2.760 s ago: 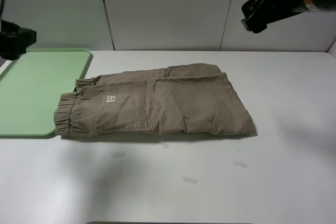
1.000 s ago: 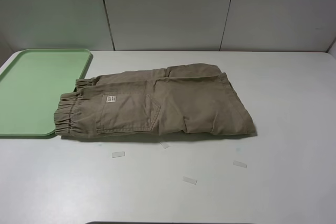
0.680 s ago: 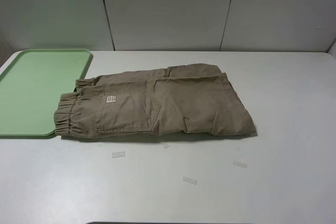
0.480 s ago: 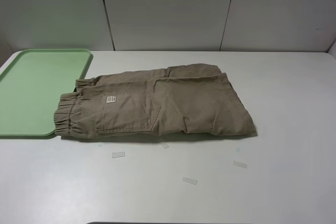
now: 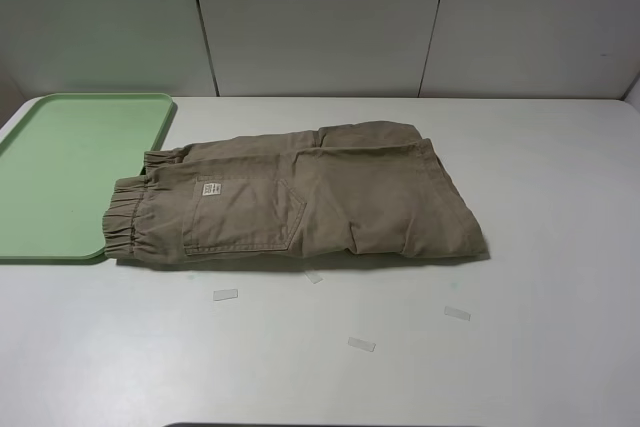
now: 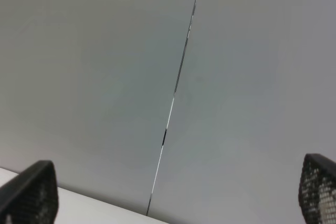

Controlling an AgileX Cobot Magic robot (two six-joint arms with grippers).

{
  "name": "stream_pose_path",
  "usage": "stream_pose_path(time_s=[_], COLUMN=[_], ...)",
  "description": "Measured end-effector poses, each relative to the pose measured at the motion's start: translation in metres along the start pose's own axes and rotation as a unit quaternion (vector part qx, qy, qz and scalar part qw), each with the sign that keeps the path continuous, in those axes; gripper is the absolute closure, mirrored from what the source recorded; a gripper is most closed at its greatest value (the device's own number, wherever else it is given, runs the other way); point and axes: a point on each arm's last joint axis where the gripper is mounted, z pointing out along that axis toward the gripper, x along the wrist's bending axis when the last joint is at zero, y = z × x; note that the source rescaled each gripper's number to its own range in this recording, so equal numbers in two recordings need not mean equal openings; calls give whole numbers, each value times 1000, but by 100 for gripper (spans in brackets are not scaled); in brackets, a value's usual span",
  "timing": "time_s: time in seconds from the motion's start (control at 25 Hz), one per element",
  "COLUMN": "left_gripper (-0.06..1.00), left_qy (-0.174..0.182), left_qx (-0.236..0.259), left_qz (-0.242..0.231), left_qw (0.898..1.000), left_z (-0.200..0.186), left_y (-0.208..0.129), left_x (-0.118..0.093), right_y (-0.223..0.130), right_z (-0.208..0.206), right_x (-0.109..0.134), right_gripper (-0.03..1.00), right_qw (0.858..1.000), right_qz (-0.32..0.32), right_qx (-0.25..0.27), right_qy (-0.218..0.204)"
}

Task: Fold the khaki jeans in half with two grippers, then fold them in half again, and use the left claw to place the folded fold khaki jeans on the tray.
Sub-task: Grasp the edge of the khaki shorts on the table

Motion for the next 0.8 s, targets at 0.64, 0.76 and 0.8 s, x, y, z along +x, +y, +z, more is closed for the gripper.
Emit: stream_pose_path(time_s=[0.64,0.76,0.8], left_gripper=[11,11,11], left_qy=[-1,-1,-1], left_qx=[0,0,0], left_qz=[0,0,0], left_qw=[1000,1000,1000], left_z=[0,0,0], left_y=[0,0,0], left_x=[0,0,0], right_y=[-18,-29,-32], right_z=[10,25,32], right_x=[5,13,16], right_gripper=[-3,-3,-3], right_qw=[994,984,980], right_qz=[30,32,31], right_qx=[109,172,193], right_qy=[8,16,20])
